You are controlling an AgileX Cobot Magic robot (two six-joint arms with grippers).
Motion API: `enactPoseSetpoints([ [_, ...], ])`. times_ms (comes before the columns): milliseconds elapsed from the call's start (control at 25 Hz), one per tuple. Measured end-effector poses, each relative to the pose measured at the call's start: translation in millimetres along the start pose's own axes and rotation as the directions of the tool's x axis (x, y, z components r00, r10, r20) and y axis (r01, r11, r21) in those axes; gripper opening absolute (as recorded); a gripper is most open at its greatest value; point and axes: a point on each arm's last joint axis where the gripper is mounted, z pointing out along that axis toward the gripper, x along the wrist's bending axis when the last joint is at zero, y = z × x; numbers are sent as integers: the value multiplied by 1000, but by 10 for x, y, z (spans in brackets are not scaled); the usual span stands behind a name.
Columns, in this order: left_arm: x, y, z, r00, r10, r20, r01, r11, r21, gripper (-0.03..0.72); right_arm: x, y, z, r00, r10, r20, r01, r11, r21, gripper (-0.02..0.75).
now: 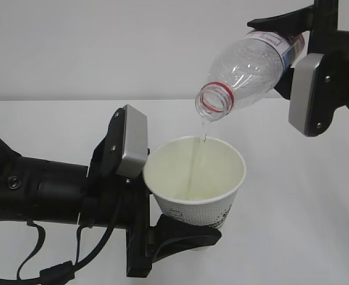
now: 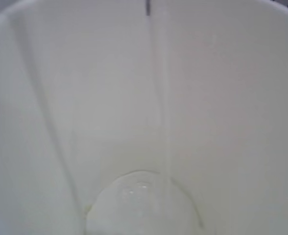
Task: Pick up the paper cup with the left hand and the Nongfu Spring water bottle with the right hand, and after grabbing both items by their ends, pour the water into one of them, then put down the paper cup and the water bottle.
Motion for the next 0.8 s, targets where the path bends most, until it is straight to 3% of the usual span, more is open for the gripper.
enactPoseSetpoints([
  [800,5,-17,0,1000,3,-5,-3,1000,18,543,-9,-4,1,1000,-12,6,12,1000,3,477],
])
